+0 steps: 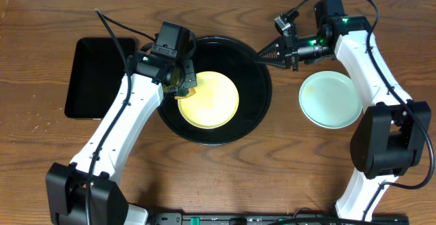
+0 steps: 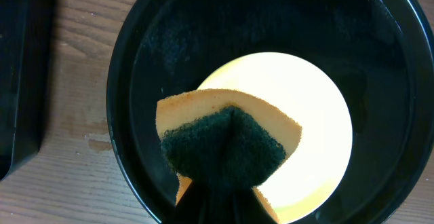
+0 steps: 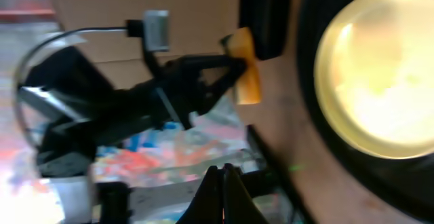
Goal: Clean dirty plates on tray and stack at the side
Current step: 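Move the right gripper back down to the yellow plate rim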
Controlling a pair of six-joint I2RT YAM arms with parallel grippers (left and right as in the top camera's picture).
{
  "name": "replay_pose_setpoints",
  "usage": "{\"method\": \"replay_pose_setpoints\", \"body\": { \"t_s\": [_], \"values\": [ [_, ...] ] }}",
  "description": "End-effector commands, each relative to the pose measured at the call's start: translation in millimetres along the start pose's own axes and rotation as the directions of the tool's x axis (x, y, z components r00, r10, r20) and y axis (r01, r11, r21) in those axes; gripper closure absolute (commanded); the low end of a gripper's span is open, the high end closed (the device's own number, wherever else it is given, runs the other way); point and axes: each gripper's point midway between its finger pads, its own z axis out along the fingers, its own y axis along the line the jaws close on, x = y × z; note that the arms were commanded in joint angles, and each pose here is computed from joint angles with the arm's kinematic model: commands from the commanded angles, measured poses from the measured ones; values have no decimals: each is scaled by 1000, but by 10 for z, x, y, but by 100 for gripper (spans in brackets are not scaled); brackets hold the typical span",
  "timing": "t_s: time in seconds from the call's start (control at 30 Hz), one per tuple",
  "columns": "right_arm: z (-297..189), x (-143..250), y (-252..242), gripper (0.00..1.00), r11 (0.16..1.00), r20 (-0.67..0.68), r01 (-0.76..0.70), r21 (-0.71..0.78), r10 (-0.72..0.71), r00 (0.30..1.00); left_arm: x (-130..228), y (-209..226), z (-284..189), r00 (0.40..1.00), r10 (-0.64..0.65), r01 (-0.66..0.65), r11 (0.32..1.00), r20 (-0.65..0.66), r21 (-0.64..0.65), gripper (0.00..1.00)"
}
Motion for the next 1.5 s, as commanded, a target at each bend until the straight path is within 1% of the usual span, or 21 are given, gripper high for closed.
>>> {"method": "replay_pose_setpoints", "body": {
  "t_s": [0.0,0.1,0.17,0.27,0.33,0.57,0.63,0.73,0.83,0.9,0.97,1.47],
  "values": [
    [-23,18,144,99,983,-33,-164,-88,162,986,3,29,27,1000,13,-13,1000,-5,-9,92],
    [-37,11,140,99,953,-40,-290,-84,287,957,3,29,27,1000,13,-13,1000,-5,-9,93],
    [-48,7,138,99,915,-47,-396,-80,393,918,3,29,27,1000,13,-13,1000,-5,-9,92],
    [-55,1,138,99,863,-54,-499,-76,496,867,3,29,27,1000,13,-13,1000,-5,-9,93],
    [-60,-21,142,99,855,-53,-512,-77,509,859,3,29,27,1000,13,-13,1000,-5,-9,93],
    [-88,-51,127,99,860,-39,-504,-78,503,864,3,29,27,1000,13,-13,1000,-5,-9,93],
    [-86,-64,103,99,873,-26,-484,-68,483,875,3,29,27,1000,13,-13,1000,-5,-9,93],
    [-83,-91,37,99,908,7,-416,-39,417,909,3,29,27,1000,13,-13,1000,-5,-9,92],
    [-76,-106,-33,99,955,33,-297,-2,297,954,3,29,27,1000,13,-13,1000,-5,-9,93],
    [-74,-112,-40,99,983,36,-182,7,182,983,3,29,27,1000,13,-13,1000,-5,-9,93],
    [-73,-103,-49,99,992,35,-125,13,124,992,3,29,27,1000,13,-13,1000,-5,-9,93],
    [-67,-84,-52,99,993,30,-118,15,118,993,2,29,27,1000,13,-13,1000,-4,-9,93]
  ]
}}
